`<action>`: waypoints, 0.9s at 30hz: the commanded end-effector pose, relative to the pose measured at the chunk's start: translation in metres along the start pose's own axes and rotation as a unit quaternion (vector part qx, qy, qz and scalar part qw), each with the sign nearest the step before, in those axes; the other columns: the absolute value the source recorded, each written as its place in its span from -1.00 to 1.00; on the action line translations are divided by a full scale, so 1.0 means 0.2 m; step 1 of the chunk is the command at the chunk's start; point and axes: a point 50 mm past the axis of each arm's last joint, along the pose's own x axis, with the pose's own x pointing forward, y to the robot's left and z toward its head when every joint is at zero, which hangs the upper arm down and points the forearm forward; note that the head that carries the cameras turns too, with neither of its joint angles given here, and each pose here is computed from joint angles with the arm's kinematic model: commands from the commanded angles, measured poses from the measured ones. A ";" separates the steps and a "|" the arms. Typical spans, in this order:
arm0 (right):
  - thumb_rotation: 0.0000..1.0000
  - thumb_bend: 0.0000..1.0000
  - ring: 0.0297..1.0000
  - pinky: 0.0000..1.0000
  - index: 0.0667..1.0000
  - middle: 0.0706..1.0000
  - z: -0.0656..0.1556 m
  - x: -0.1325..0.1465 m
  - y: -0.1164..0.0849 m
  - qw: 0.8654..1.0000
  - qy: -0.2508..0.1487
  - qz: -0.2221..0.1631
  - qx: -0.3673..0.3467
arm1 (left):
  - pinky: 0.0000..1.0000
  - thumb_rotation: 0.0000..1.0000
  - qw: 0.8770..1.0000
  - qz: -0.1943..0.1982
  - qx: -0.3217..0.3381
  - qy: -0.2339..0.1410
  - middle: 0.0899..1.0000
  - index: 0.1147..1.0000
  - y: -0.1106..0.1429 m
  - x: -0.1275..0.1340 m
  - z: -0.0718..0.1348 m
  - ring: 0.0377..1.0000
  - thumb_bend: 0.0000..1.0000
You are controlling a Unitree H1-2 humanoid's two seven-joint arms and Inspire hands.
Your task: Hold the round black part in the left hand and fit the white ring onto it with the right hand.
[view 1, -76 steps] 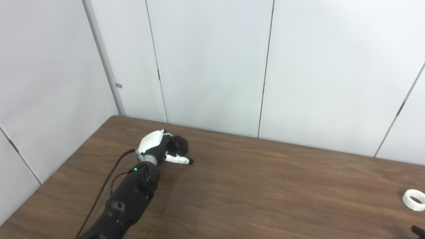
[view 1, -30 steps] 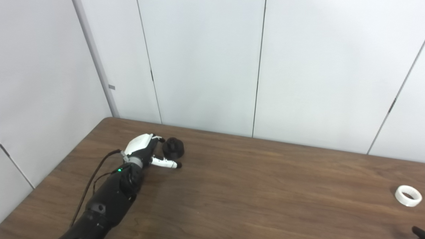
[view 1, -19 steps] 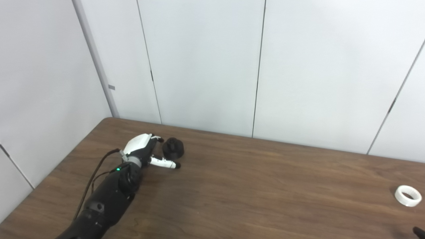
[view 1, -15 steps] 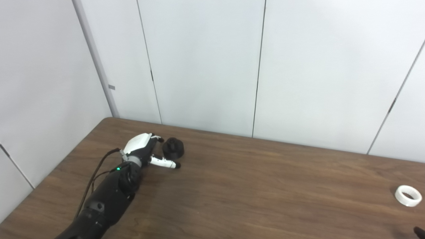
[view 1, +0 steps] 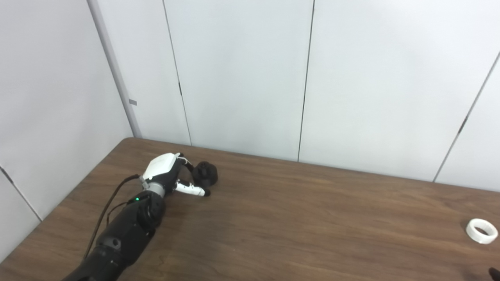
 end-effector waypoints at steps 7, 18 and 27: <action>-0.01 0.84 1.00 1.00 0.94 1.00 0.02 -0.03 -0.03 1.000 0.007 0.000 -0.010 | 0.97 -0.91 0.999 -0.042 0.011 0.017 0.93 0.29 -0.04 0.01 -0.02 0.97 0.58; -0.08 0.81 1.00 1.00 0.96 1.00 0.03 -0.04 -0.02 1.000 0.006 0.007 0.001 | 1.00 -0.84 0.998 -0.054 0.001 0.021 0.99 0.39 -0.09 0.04 0.02 1.00 0.79; -0.09 0.85 1.00 1.00 0.97 1.00 0.03 -0.04 -0.01 1.000 0.007 0.009 0.001 | 1.00 -0.76 0.998 -0.064 -0.003 0.011 1.00 0.55 -0.10 0.07 0.07 1.00 0.95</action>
